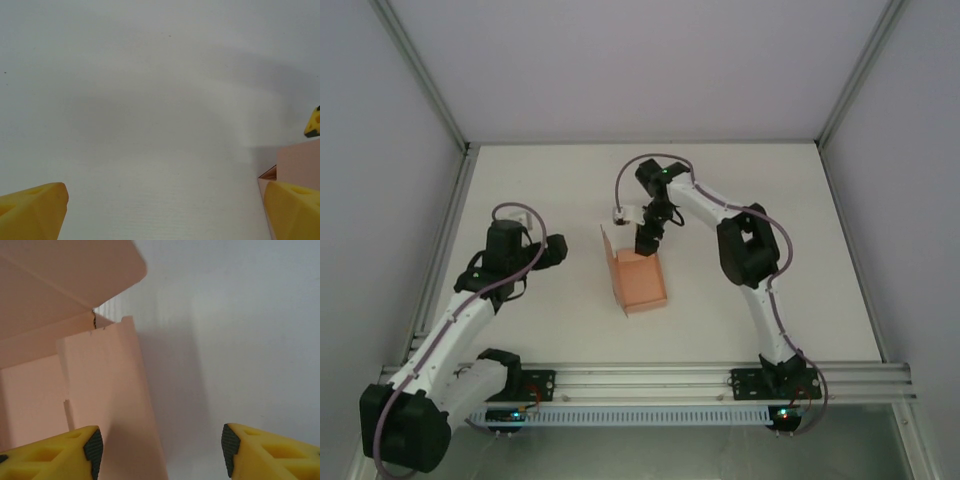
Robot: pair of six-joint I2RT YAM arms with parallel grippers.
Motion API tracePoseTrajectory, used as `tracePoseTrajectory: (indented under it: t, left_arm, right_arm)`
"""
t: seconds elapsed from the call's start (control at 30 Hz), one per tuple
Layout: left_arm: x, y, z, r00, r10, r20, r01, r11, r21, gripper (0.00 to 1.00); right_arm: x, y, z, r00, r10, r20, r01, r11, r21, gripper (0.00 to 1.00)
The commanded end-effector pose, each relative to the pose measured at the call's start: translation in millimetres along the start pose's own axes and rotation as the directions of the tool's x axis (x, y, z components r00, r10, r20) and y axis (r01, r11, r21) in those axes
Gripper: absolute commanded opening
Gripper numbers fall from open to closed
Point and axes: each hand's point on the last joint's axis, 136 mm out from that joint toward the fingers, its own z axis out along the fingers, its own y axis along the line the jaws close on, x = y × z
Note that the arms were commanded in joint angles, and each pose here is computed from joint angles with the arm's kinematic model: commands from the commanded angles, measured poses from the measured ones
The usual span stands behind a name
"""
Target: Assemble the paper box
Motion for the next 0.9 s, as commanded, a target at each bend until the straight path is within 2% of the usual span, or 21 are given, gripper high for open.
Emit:
tracePoseTrajectory:
  t: [0.0, 0.2, 0.57, 0.8, 0.87]
  left_arm:
    - [-6.8, -4.7, -1.8, 0.999, -0.030, 0.014, 0.030, 0.999, 0.027, 1.00]
    - [-5.1, -5.2, 1.0, 1.000, -0.020, 0.009, 0.020, 0.999, 0.034, 0.99]
    - [-4.9, -6.0, 4.6, 1.000, -0.009, 0.002, 0.009, 0.999, 0.039, 0.99]
    - [-4.0, -4.2, 5.0, 1.000, -0.005, -0.002, 0.005, 1.000, 0.031, 1.00]
    - [-4.0, -3.5, 4.9, 1.000, -0.005, -0.001, 0.005, 1.000, 0.027, 1.00]
  right_arm:
    - [6.9, 6.2, 10.1, 0.995, -0.045, -0.086, 0.043, 0.999, -0.024, 0.65]
    - [13.9, 10.1, 25.9, 0.992, -0.042, -0.119, 0.036, 0.998, -0.053, 0.64]
    - [12.2, 8.8, 39.3, 0.982, -0.083, -0.167, 0.082, 0.997, -0.013, 0.62]
    - [14.0, 3.0, 48.5, 0.972, -0.097, -0.216, 0.107, 0.994, 0.038, 0.53]
    - [14.3, 0.6, 50.2, 0.972, -0.088, -0.218, 0.103, 0.993, 0.055, 0.44]
